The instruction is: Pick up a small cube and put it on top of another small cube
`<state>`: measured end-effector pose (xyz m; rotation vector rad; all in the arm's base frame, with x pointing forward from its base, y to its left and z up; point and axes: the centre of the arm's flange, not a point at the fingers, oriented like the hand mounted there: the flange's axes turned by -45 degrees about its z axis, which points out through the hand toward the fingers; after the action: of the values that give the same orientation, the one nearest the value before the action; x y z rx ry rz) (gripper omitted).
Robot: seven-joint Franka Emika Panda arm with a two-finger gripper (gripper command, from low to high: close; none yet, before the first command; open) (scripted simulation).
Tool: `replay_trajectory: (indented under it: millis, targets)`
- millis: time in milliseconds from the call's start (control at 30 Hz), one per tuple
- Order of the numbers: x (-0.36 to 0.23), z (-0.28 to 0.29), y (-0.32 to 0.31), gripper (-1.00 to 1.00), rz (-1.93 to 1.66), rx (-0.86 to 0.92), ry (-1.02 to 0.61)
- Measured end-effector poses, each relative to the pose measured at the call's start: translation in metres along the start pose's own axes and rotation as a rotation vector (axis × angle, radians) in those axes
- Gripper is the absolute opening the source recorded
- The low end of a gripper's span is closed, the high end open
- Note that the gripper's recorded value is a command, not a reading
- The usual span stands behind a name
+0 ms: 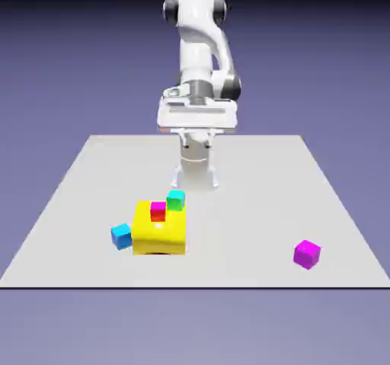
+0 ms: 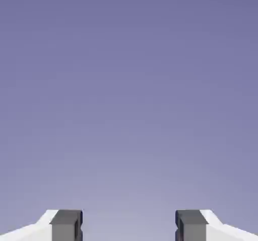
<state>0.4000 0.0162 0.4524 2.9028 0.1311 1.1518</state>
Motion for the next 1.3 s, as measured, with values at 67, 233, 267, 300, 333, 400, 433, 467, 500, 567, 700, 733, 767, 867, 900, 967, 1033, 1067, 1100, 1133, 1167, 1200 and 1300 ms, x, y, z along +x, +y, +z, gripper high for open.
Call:
replay_trajectory:
  millis: [67,233,267,300,333,400,433,467,500,567,700,733,767,867,900,967,1033,1067,1100,1133,1167,1200,1300]
  targets:
    - [0.006,0.020,-0.019,0.00,-0.051,0.017,-0.068]
    - [0.013,0.070,-0.073,0.00,-0.177,0.061,-0.236]
    - [0.013,0.080,-0.084,0.00,-0.202,0.070,-0.268]
    - [0.012,0.089,-0.096,0.00,-0.228,0.079,-0.301]
    - [0.011,0.099,-0.108,0.00,-0.252,0.088,-0.333]
    - [0.006,0.117,-0.134,0.00,-0.306,0.107,-0.396]
    - [0.003,0.126,-0.149,0.00,-0.335,0.119,-0.427]
    - [0.000,0.135,-0.161,0.00,-0.359,0.127,-0.458]
    - [-0.004,0.143,-0.173,0.00,-0.382,0.135,-0.488]
    - [-0.013,0.160,-0.197,0.00,-0.428,0.151,-0.549]
    - [-0.036,0.191,-0.244,0.00,-0.517,0.182,-0.665]
    - [-0.042,0.197,-0.257,0.00,-0.540,0.191,-0.694]
    - [-0.049,0.204,-0.269,0.00,-0.562,0.199,-0.722]
    - [-0.073,0.221,-0.305,0.00,-0.627,0.223,-0.803]
    - [-0.081,0.226,-0.317,0.00,-0.648,0.231,-0.830]
    - [-0.098,0.236,-0.340,0.00,-0.689,0.247,-0.882]
    - [-0.099,0.236,-0.341,0.00,-0.692,0.248,-0.886]
    - [-0.114,0.250,-0.341,0.00,-0.691,0.247,-0.886]
    - [-0.128,0.263,-0.340,0.00,-0.691,0.247,-0.886]
    - [-0.144,0.276,-0.339,0.00,-0.691,0.247,-0.886]
    - [-0.152,0.282,-0.338,-1.00,-0.692,0.248,-0.886]
    - [-0.152,0.282,-0.338,-1.00,-0.692,0.248,-0.886]
    - [-0.121,0.257,-0.340,-1.00,-0.690,0.249,-0.887]
